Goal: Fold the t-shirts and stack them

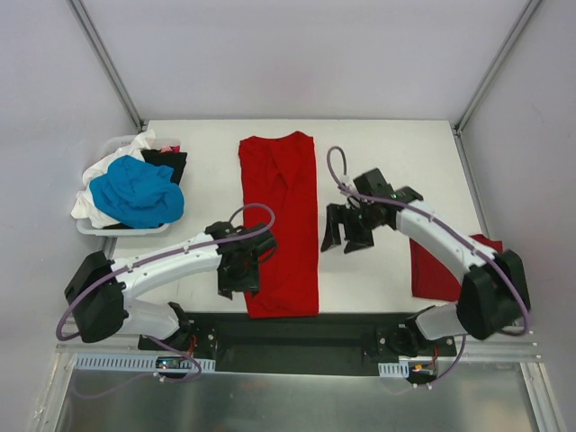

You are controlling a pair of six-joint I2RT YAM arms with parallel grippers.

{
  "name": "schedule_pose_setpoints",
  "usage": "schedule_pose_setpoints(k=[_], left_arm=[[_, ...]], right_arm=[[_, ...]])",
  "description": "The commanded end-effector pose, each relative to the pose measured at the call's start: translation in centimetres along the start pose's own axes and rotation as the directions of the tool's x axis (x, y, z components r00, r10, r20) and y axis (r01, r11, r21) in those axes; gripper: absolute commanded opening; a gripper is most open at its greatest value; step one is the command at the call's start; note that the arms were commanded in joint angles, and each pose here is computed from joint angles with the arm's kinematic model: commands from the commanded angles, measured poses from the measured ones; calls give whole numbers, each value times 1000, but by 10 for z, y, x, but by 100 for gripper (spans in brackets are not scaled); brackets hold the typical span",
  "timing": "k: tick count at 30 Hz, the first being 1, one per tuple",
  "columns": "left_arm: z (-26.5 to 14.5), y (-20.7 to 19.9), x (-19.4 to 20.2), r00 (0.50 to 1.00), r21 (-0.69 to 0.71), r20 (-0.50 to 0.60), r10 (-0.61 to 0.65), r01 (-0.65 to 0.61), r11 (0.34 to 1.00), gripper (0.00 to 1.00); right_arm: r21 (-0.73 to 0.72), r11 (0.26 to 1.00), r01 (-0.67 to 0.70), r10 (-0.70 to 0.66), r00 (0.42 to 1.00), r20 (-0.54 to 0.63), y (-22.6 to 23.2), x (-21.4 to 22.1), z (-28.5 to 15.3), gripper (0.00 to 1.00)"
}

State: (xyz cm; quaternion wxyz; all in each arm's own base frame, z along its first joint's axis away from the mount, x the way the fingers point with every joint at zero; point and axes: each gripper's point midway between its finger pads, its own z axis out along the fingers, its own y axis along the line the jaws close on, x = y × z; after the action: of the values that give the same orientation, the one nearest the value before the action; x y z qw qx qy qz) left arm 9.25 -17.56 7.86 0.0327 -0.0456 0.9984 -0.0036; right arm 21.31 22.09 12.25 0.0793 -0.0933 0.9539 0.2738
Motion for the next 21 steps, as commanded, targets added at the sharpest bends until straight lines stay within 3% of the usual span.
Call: schedule_pose_setpoints(k=[1,8,12,21], left_arm=[[16,27,17,992,-55,-2,-128,128,990,52],[41,29,23,993,-53,-22,-117,115,992,48],[56,17,25,995,-59,-74,-65,61,996,49],[66,-18,3,1000,46,-16,-23,24,999,46]], right_arm=[[82,995,-56,58,998,-29,-39,59,5,80],[110,993,-36,45,996,-80,-65,112,22,80],[110,994,-28,38,996,-83,-70,117,28,80],[92,996,-1,10,995,-98,-58,116,45,79]])
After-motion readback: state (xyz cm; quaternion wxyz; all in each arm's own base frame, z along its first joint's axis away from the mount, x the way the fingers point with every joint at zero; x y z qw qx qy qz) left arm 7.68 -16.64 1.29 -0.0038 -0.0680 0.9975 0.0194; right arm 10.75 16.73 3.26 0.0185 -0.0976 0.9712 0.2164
